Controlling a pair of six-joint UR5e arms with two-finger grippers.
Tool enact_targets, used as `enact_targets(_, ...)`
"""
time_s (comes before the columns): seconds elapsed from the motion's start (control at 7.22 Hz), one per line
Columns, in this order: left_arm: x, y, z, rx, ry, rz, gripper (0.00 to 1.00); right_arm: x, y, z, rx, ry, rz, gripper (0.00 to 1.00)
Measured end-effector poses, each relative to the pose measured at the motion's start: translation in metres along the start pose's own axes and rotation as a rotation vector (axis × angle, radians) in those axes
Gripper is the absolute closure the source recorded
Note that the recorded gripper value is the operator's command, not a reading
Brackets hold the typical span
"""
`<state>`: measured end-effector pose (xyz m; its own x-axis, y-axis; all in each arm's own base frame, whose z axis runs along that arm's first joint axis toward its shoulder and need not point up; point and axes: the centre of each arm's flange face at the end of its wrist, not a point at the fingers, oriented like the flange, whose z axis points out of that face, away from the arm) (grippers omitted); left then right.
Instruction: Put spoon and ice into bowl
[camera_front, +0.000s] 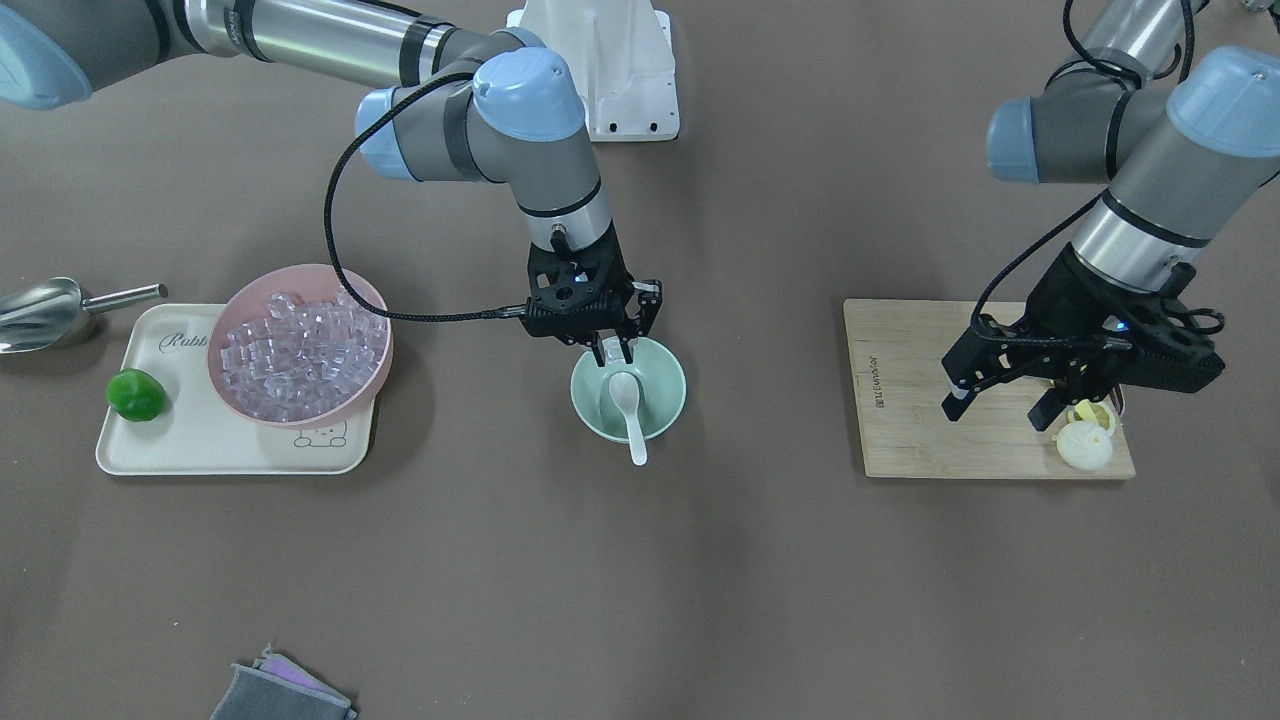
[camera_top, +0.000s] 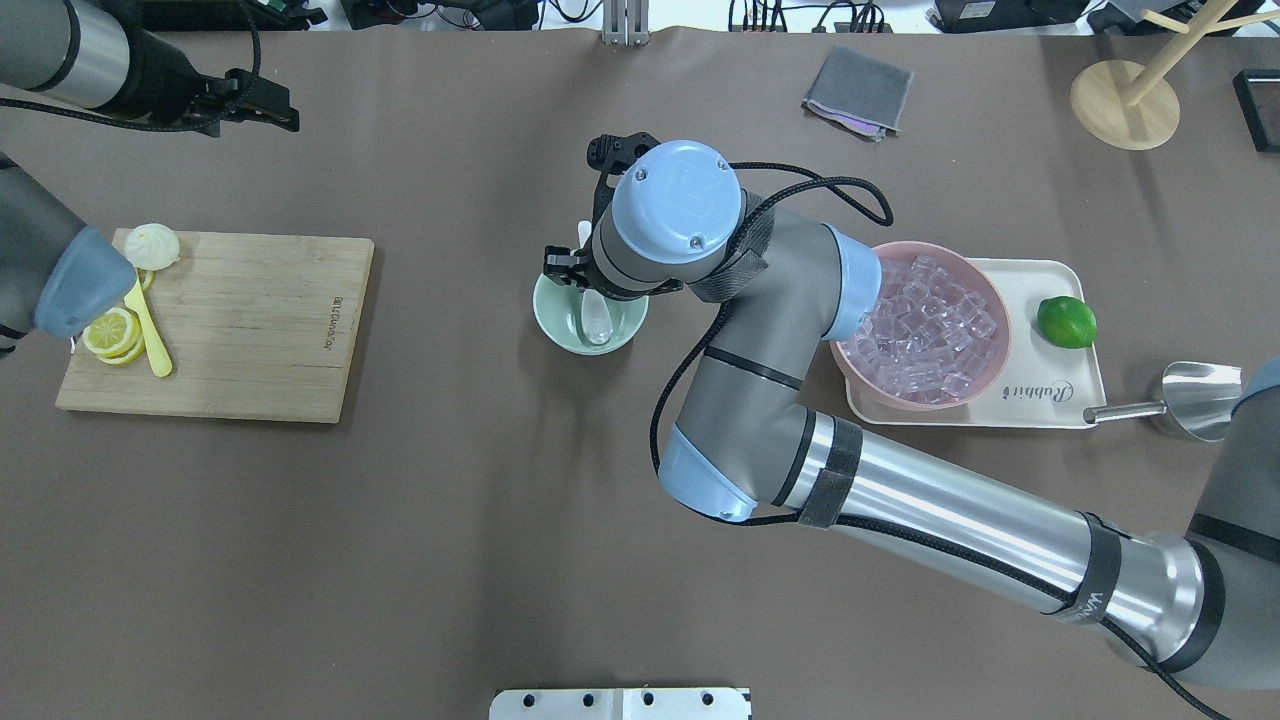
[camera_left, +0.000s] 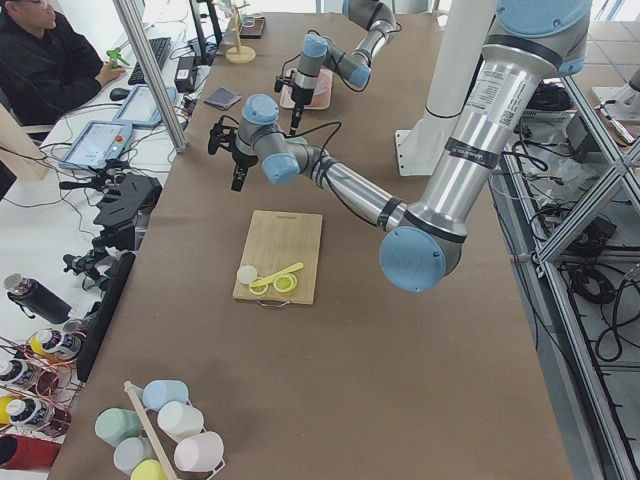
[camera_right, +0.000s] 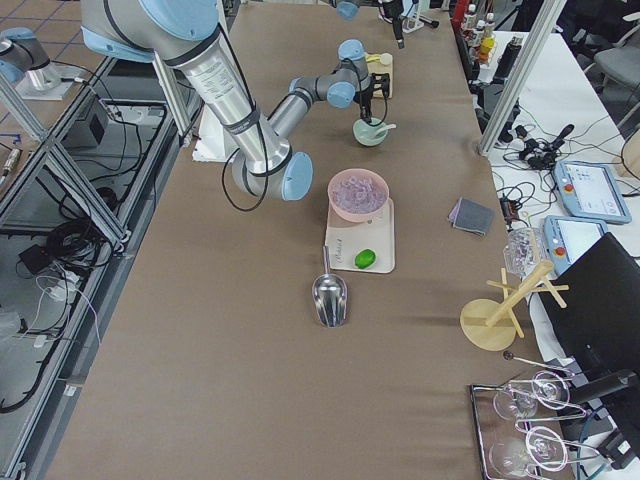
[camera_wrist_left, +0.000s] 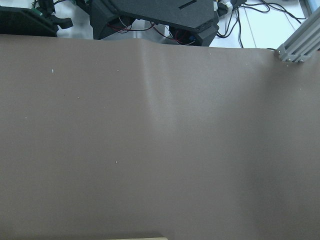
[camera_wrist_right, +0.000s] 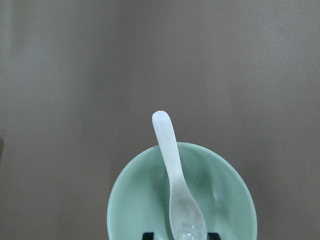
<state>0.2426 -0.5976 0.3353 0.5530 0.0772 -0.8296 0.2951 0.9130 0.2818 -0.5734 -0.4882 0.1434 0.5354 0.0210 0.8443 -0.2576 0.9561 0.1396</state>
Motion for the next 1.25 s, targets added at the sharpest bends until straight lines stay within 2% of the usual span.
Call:
enact_targets(0.28,-0.007,-0.004,-0.004,0.008,-0.006,0.003,0.02,0.002,-0.007,-0.014,-0.012,-0.016,0.014,0.00)
enact_targets(0.42,-0.016,-0.012,-0.013,0.011,-0.005,0.019,0.02,0.022,-0.021,-0.036,-0.051,-0.015,0.032,0.00)
enact_targets(0.55,-0.034,-0.017,-0.024,-0.002,-0.005,0.047,0.02,0.058,-0.037,-0.065,-0.097,0.005,0.033,0.00)
enact_targets(0.69,-0.062,-0.020,-0.037,-0.011,-0.007,0.082,0.02,0.104,-0.043,-0.092,-0.137,0.036,-0.004,0.00)
enact_targets(0.97,-0.125,-0.023,-0.073,0.005,-0.038,0.237,0.02,0.216,-0.040,-0.144,-0.202,0.087,-0.106,0.00)
enact_targets(1.25,-0.189,-0.006,-0.089,0.007,-0.087,0.304,0.02,0.309,-0.036,-0.190,-0.247,0.135,-0.128,0.00)
